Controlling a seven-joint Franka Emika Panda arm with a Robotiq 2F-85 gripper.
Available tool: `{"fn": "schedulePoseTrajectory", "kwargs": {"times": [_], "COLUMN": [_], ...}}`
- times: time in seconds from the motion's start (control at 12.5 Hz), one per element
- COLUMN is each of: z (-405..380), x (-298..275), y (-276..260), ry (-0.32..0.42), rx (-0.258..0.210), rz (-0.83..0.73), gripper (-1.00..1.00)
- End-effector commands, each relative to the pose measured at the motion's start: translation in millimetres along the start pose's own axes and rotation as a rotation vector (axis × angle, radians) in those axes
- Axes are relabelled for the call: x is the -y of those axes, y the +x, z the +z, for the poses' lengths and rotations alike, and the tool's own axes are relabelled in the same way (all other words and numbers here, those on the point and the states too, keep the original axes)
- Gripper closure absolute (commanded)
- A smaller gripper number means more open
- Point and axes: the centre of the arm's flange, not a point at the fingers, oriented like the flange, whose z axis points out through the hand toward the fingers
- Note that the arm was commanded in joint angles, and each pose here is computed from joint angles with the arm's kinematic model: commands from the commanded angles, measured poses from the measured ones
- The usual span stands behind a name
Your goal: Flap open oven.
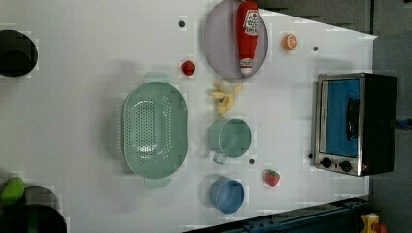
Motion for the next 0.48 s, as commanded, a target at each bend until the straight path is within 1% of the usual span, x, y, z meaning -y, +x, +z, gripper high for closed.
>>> {"fn": "schedulePoseTrajectory", "kwargs": {"times": [0.08,0.24,0.48], "z": [40,67,100], "x": [-5,-15,-18], "y": [8,12,15], "ry": [-0.023,-0.042,-0.067], "rx": [0.017,0.036,0.028], "rz": [-0.198,-0.181,-0.176], "gripper": [0.65,0.65,0.65]}}
